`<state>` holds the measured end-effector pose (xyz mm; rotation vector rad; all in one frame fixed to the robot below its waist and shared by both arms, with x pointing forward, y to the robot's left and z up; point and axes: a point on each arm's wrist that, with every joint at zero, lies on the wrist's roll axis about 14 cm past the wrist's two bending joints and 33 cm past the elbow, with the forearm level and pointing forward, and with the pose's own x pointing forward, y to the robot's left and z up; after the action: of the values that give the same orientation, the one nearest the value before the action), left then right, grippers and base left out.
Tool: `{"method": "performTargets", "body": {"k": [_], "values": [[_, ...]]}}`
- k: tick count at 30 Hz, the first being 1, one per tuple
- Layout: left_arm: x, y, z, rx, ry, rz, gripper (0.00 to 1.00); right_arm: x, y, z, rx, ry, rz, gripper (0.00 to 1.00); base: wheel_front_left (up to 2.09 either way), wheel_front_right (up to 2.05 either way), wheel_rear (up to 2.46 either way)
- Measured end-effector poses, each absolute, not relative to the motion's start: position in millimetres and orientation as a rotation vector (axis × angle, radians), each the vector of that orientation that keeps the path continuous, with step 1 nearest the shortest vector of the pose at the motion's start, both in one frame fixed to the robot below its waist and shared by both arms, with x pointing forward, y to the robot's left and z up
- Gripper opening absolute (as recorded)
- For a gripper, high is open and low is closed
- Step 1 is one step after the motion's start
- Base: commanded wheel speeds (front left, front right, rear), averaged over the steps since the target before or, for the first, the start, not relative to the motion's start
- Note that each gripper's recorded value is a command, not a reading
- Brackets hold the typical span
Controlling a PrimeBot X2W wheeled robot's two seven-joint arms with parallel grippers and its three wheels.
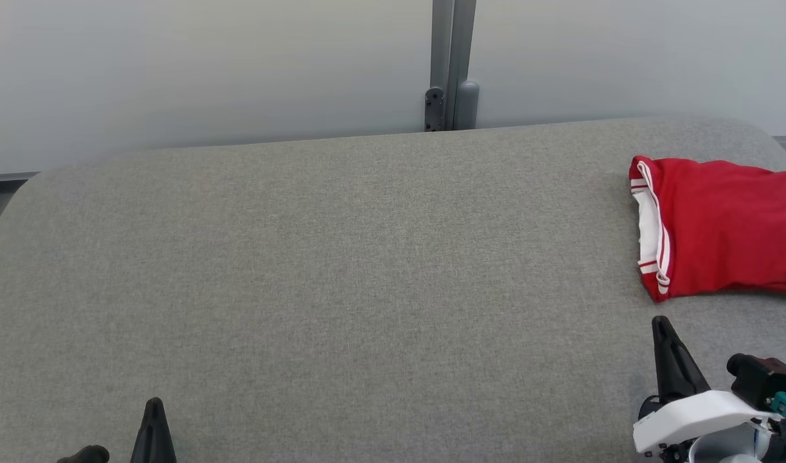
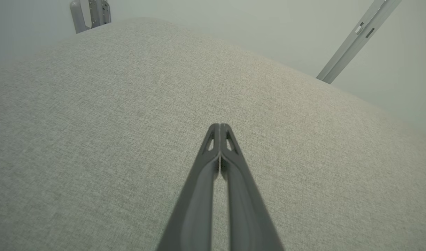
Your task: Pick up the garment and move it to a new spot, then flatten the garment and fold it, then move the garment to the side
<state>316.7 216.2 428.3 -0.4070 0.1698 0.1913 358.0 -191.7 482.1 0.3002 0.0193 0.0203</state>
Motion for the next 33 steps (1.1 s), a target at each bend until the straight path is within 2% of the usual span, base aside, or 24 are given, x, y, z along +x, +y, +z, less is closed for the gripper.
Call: {"method": "performTargets", "body": {"k": [33], "values": [[344.9, 213.3, 447.6, -0.890, 0.128, 0.196, 0.00, 369.8, -201.0, 484.3, 0.811, 0.041, -0.054, 0.00, 0.00, 0.00, 0.00]]}}
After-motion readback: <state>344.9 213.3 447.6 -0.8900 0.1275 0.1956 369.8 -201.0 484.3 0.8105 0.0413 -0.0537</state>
